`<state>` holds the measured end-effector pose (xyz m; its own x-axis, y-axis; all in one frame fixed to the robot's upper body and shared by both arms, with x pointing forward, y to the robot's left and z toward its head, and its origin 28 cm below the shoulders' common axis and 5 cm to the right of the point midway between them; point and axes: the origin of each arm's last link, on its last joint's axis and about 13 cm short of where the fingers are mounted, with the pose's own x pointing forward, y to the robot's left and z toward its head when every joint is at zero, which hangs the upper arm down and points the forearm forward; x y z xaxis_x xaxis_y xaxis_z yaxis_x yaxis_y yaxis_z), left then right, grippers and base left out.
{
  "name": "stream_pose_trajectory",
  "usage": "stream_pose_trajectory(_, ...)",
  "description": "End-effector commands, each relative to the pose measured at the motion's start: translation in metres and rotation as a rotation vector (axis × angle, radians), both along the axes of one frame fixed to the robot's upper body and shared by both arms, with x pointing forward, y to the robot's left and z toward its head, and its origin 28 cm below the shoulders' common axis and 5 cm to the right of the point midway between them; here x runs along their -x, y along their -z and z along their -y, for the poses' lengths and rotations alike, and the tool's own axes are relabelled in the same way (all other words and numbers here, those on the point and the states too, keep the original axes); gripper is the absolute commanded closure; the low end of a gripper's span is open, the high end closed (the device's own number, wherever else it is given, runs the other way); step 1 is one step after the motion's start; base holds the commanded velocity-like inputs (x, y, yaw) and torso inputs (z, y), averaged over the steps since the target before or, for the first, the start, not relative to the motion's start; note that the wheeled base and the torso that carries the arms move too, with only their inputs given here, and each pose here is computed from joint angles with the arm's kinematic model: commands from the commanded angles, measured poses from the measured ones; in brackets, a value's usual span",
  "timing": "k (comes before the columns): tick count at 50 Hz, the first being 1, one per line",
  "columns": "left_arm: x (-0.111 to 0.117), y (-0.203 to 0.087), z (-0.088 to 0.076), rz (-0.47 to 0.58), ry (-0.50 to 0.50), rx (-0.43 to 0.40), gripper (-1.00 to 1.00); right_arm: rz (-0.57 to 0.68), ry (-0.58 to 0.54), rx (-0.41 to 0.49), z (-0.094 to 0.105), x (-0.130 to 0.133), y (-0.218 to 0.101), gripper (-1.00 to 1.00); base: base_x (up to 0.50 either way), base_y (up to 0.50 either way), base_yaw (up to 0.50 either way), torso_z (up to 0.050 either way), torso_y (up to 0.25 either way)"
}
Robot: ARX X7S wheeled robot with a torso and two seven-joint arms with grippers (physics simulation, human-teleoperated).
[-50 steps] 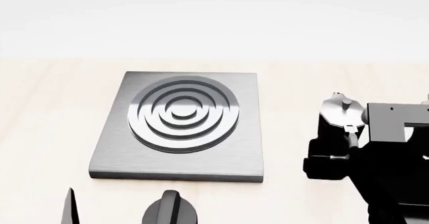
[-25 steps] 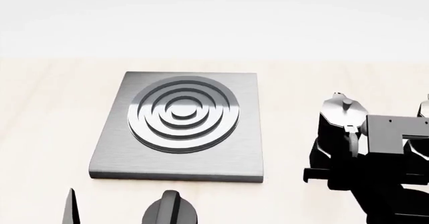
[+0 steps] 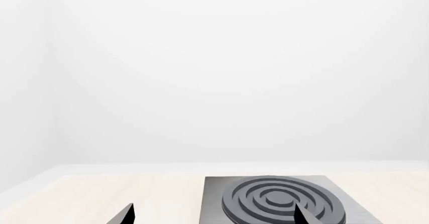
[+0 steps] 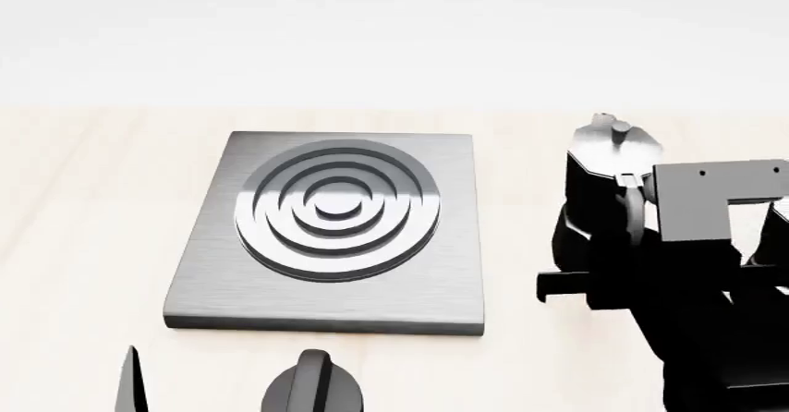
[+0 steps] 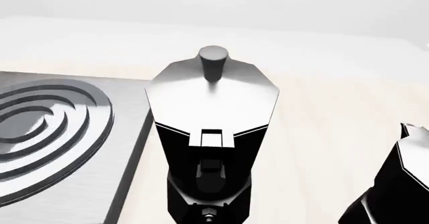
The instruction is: Put both moka pots on the stove.
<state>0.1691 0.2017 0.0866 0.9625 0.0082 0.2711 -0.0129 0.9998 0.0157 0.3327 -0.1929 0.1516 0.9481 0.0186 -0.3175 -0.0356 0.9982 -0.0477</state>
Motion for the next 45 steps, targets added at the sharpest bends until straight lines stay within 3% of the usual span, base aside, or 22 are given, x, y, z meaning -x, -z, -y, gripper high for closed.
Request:
stream_pose_trajectory(1,0.000,0.000,0.000,0.000,0.000,-0.001,-1.00,0.116,-0.061,0.047,-0.014,0.005,-0.033,1.00,0.00,0.00,0.00,0.000,0.000)
stream_pose_trajectory(9,-0.001,0.000,-0.001,-0.003,0.001,-0.001,-1.00,0.158,-0.119,0.068,-0.027,-0.003,-0.041,1.00,0.00,0.00,0.00,0.000,0.001)
stream_pose_trajectory(15,-0.001,0.001,0.000,-0.009,0.007,-0.003,-1.00,0.217,-0.246,0.064,-0.044,-0.015,-0.051,1.00,0.00,0.00,0.00,0.000,0.000)
stream_pose_trajectory(23,0.000,-0.001,-0.002,-0.013,0.023,0.025,-1.00,0.222,-0.289,0.060,-0.058,-0.036,-0.049,1.00,0.00,0.00,0.00,0.000,0.001)
stream_pose_trajectory(45,-0.003,0.003,-0.003,-0.032,0.016,-0.001,-1.00,0.230,-0.415,0.032,-0.109,-0.074,-0.040,1.00,0.00,0.00,0.00,0.000,0.001)
